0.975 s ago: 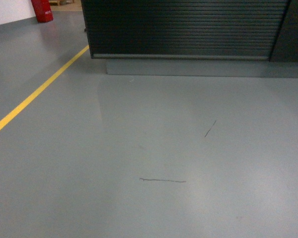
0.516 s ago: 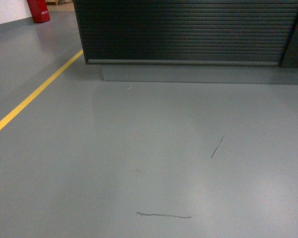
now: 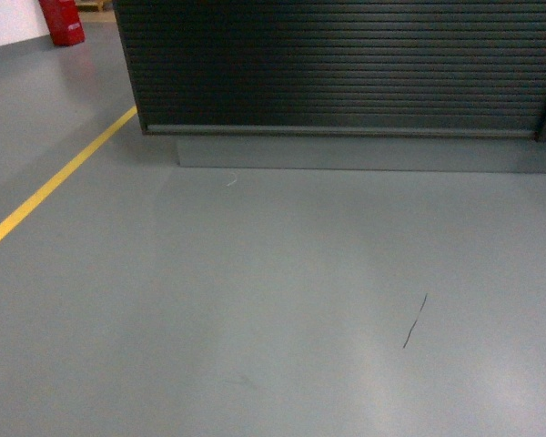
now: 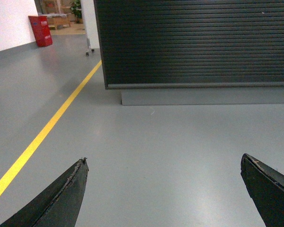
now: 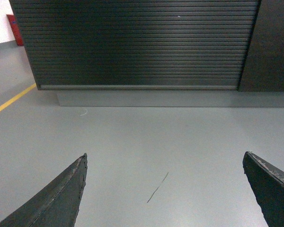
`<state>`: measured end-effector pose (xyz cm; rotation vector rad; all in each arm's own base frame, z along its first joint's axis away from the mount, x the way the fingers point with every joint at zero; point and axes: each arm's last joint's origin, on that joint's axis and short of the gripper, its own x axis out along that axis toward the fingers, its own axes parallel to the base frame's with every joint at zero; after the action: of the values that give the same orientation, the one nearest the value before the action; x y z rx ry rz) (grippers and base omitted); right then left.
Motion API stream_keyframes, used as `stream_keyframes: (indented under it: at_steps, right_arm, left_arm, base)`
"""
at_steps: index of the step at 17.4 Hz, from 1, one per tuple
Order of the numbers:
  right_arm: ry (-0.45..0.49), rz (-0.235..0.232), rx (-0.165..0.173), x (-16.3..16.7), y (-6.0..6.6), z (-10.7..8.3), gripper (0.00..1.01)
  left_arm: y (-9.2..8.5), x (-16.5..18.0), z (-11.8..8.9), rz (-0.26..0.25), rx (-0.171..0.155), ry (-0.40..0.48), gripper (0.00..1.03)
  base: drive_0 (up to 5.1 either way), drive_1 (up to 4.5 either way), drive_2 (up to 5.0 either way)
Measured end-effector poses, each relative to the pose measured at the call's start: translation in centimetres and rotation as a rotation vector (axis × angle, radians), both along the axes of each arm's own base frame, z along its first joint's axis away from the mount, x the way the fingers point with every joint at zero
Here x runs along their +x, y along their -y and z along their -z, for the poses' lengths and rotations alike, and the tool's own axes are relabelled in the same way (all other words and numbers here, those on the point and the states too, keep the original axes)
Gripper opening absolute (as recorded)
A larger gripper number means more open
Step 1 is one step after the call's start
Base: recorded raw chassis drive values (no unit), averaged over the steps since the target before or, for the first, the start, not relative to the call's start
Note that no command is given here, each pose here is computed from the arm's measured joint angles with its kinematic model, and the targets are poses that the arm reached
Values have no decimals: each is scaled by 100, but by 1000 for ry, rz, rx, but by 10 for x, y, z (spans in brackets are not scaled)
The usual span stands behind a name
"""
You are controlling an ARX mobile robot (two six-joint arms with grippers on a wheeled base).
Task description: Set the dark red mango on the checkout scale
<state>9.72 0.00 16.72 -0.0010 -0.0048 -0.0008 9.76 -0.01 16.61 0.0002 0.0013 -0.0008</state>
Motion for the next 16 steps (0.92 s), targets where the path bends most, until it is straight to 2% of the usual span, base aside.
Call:
stream_keyframes:
  at_steps: [16]
  right_arm:
    - [-2, 0, 0, 0, 0, 0, 98]
  left_arm:
    - [0, 0, 0, 0, 0, -5, 98]
  base:
    - [2, 430, -427]
